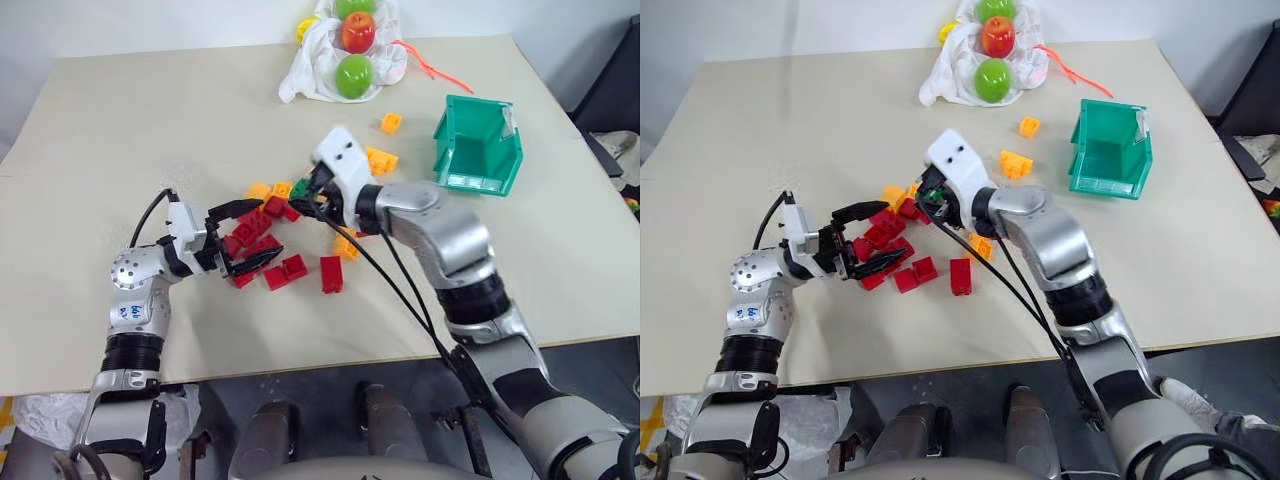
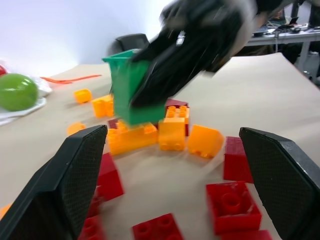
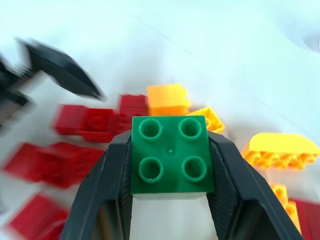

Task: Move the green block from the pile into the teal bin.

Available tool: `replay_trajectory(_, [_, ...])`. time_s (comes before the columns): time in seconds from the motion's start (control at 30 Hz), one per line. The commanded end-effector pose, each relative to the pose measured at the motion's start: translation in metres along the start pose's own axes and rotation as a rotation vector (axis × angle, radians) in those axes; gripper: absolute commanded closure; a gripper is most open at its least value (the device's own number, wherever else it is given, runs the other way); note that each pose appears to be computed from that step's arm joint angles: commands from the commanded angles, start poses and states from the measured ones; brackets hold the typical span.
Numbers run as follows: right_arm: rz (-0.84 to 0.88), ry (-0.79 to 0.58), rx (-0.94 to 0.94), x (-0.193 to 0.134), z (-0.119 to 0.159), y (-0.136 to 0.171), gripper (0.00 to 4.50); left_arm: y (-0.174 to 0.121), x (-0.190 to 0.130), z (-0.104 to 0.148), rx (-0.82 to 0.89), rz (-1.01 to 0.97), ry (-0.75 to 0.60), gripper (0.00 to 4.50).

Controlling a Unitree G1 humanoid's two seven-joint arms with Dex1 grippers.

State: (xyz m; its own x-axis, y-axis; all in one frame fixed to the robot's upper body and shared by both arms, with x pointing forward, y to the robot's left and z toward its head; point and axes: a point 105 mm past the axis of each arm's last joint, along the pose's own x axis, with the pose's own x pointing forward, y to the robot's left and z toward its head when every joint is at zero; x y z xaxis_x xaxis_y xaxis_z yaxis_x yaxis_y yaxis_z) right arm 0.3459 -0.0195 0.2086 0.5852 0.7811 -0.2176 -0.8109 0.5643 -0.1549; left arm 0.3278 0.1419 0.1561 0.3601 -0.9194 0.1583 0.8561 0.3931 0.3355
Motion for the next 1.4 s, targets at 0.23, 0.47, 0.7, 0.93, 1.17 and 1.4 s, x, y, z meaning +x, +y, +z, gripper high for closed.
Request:
replay_trajectory(0.23, [-0.486,0.073,-0.103,-0.14,-0.013,-0.078,2.96,-0.011,0.084,-0.002,0.035,-0.012,0.052,0.0])
replay_trajectory(0.47, [-0.732,0.1,-0.183,-0.193,-0.013,-0.148,2.96,-0.005,0.133,0.0,0.028,0.034,0.038,0.0])
replay_trajectory(0.7, [-0.77,0.033,-0.189,-0.184,-0.01,-0.2,2.96,0.005,0.156,-0.007,0.03,0.073,0.073,0.0])
replay_trajectory(0.93, [-0.814,-0.045,-0.118,-0.165,-0.015,-0.231,1.64,0.017,0.159,-0.013,-0.003,0.128,0.102,0.0])
replay_trajectory(1.17, [-0.731,-0.093,-0.169,-0.166,-0.01,-0.206,0.02,0.033,0.137,-0.009,-0.072,0.138,0.113,0.0])
replay_trajectory(1.4, [-0.448,-0.013,-0.187,-0.178,-0.045,-0.122,0.02,0.062,0.072,0.015,-0.095,0.138,0.065,0.0])
